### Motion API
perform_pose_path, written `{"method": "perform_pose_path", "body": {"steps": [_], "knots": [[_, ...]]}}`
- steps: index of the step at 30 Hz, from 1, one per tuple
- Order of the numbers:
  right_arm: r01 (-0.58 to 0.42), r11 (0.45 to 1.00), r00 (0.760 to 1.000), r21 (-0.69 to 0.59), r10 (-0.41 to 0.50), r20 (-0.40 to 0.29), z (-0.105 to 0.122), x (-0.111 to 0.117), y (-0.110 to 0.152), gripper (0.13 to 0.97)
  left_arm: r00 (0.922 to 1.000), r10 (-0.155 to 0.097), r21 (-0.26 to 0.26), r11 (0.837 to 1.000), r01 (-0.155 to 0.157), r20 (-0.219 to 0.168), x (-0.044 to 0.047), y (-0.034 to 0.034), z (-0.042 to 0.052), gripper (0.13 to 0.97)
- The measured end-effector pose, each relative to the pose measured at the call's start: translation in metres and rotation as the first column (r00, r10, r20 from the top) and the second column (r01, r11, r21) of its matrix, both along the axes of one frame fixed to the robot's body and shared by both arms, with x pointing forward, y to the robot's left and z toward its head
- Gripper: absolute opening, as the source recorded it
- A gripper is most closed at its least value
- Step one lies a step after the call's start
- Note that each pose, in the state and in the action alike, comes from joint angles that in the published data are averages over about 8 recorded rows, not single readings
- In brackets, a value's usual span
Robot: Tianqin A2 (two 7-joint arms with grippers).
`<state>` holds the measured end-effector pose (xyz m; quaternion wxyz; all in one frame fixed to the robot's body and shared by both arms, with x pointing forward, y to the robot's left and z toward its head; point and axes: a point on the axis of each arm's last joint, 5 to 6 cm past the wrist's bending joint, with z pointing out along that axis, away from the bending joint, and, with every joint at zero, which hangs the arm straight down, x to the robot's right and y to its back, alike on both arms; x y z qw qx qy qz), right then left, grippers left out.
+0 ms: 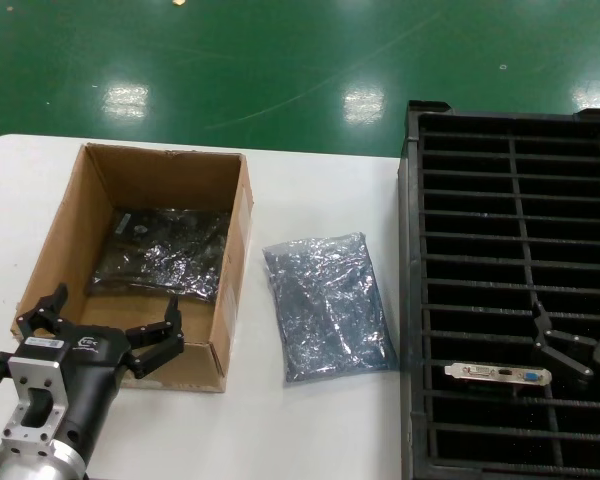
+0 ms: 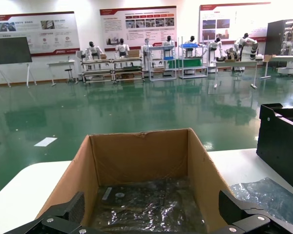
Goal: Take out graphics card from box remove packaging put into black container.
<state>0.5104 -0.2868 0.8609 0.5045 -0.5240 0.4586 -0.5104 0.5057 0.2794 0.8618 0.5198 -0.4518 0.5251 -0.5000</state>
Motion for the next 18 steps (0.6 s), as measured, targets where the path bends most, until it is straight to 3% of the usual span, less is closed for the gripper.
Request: {"method": "perform_pose_path", "body": {"steps": [18], "knots": [[0.000,1.000,1.000,0.000,0.000,0.000,0.0000,0.0000,0.0000,0.966,1.0000,0.000,0.000,1.000,0.000,0.000,0.0000,0.0000,0.0000,0.966]]}}
